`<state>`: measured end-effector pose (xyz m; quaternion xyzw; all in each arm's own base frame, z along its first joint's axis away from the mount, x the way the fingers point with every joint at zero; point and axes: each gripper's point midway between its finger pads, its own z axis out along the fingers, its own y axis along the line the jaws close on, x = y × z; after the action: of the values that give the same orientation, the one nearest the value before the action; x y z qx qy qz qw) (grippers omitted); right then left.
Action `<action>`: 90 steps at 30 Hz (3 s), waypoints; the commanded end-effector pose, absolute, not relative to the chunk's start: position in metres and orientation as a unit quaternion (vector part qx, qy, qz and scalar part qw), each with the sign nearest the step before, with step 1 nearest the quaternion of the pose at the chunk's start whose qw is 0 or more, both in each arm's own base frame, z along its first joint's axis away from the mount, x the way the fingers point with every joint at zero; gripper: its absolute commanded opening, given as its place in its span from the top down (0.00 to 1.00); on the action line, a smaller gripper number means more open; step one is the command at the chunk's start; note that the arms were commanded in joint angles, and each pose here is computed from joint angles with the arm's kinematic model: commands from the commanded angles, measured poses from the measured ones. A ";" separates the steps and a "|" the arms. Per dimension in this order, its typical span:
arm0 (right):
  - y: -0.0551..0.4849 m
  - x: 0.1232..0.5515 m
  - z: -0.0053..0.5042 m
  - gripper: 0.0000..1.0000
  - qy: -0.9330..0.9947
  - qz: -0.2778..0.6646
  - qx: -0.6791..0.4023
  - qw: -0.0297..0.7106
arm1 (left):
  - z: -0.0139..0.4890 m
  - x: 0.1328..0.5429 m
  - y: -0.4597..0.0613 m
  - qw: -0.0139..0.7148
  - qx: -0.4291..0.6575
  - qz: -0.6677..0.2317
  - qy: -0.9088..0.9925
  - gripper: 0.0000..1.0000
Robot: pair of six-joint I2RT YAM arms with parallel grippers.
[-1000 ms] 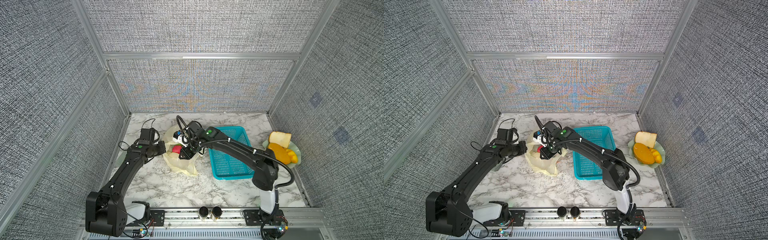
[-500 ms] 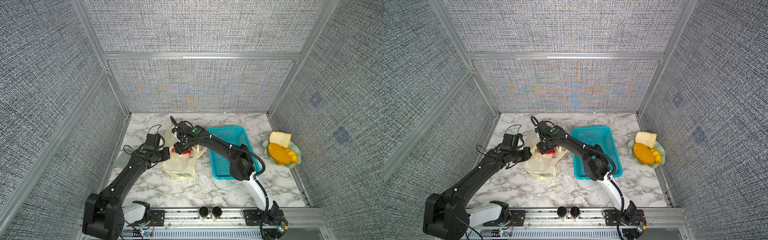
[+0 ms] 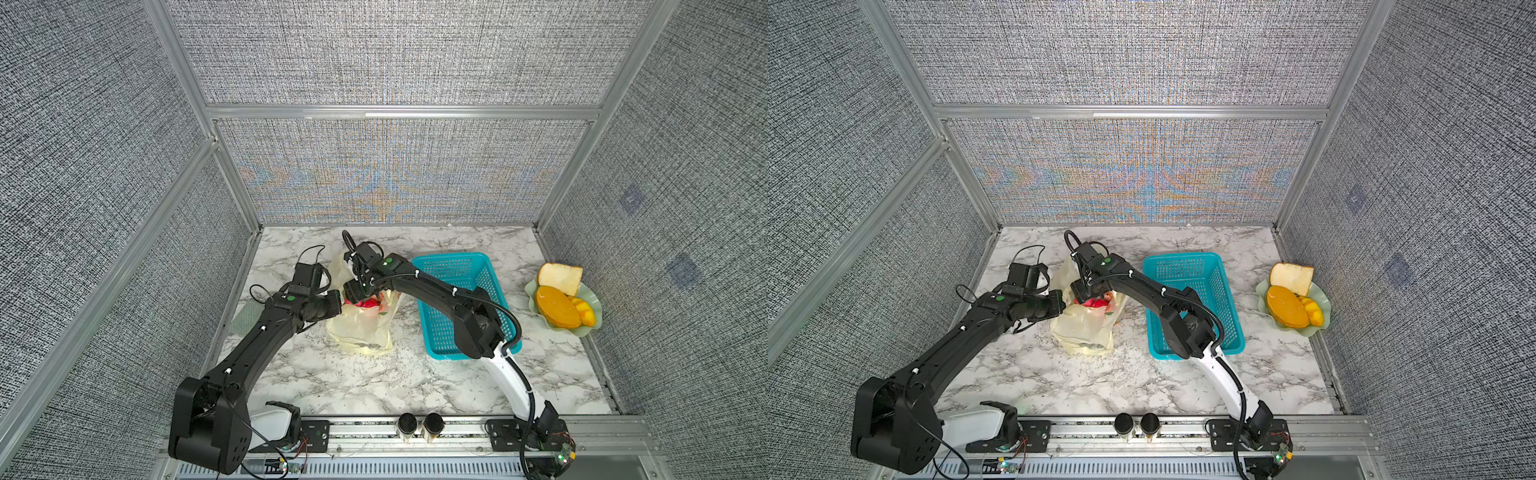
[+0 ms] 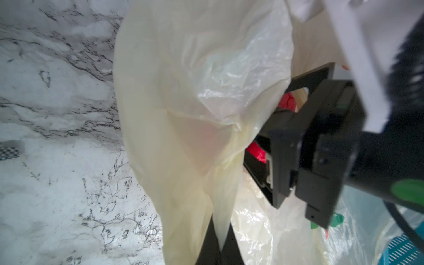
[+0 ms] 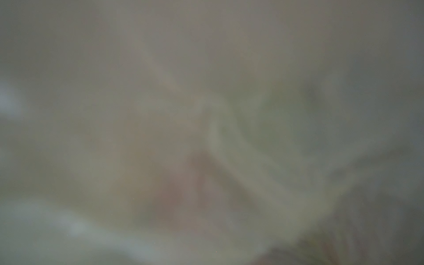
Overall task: Untie the knot of a plastic bag & take out the apple
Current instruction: Pick up the apple from the plastic bag, then place the apple in the basket.
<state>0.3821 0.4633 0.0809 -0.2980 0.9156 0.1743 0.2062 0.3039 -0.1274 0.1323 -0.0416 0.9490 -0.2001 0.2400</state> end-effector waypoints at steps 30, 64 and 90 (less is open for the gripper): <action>0.425 0.326 0.178 0.69 0.881 0.258 -0.318 0.236 | 0.147 0.325 -0.130 0.261 -0.032 -0.194 0.945 1.00; 0.127 0.381 0.107 0.68 0.985 0.028 -0.032 0.166 | 0.164 0.329 -0.131 0.276 -0.028 -0.196 0.941 0.95; 0.266 0.279 0.247 0.40 0.909 0.357 -0.123 0.176 | 0.253 0.340 -0.136 0.394 0.041 -0.184 0.900 0.79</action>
<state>0.3104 0.2432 0.2470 -0.1275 0.9143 0.3034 0.2361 0.3355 -0.1399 0.2398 0.0276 0.9063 -0.2004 0.3710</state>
